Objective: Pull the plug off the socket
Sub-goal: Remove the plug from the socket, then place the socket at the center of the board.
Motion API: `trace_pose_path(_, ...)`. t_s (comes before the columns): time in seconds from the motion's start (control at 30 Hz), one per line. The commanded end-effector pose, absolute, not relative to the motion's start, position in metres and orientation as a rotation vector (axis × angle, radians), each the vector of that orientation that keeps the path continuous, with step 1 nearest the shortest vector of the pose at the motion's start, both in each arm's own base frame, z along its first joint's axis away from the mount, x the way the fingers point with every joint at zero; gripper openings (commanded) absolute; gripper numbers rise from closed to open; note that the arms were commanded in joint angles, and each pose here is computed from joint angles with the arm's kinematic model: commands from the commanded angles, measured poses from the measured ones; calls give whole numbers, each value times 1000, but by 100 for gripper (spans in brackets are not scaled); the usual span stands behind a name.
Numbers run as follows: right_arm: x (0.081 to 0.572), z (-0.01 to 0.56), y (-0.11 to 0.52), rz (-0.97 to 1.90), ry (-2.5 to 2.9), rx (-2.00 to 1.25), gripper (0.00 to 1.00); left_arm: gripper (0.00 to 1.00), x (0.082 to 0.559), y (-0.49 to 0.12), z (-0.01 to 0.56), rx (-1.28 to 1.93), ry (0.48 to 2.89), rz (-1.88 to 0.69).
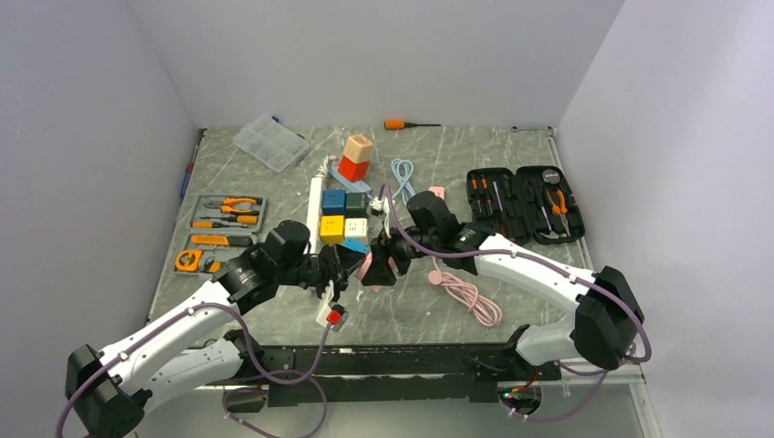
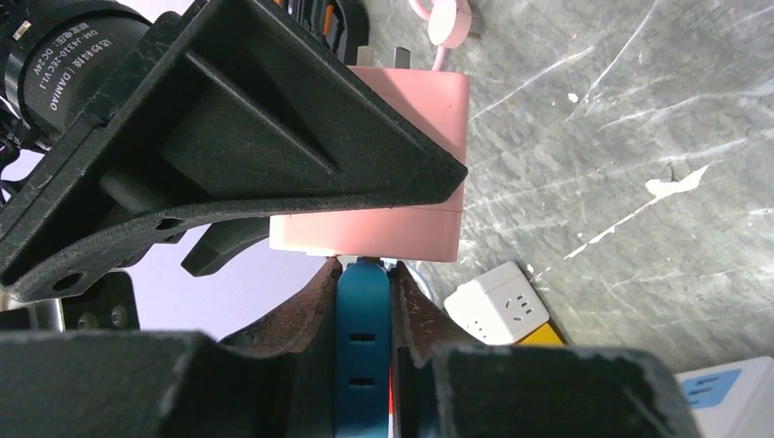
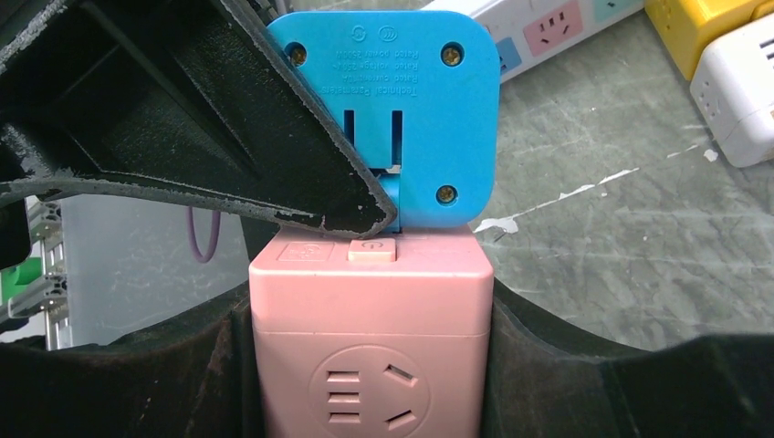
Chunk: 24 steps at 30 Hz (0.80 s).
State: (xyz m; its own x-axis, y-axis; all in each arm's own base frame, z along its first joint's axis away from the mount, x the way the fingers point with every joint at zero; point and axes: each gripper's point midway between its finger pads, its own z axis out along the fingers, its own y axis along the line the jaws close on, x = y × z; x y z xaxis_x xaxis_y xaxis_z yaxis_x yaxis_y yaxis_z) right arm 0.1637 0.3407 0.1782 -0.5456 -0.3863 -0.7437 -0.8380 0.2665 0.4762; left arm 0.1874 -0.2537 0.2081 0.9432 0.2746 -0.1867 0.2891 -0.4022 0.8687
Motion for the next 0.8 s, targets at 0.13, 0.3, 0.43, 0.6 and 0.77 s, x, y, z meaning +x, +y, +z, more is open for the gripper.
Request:
trace_pose_path(0.13,147,192,327,1286,1985,-1063,0,0,215,-258,239,1893,368,183)
trace_pose_path(0.3,139,188,314,1279,2007,-1033,0,0,221,-253,237,1888,365,245)
trace_pose_path(0.43,133,183,306,1276,2030,-1016,0,0,229,-250,234,1892,384,291)
trace_pose_path(0.6,127,175,296,1259,2064,-1001,0,0,236,-248,234,1899,420,318)
trace_pose_path(0.77,153,151,276,1016,2185,-845,0,0,235,-246,227,1922,428,313)
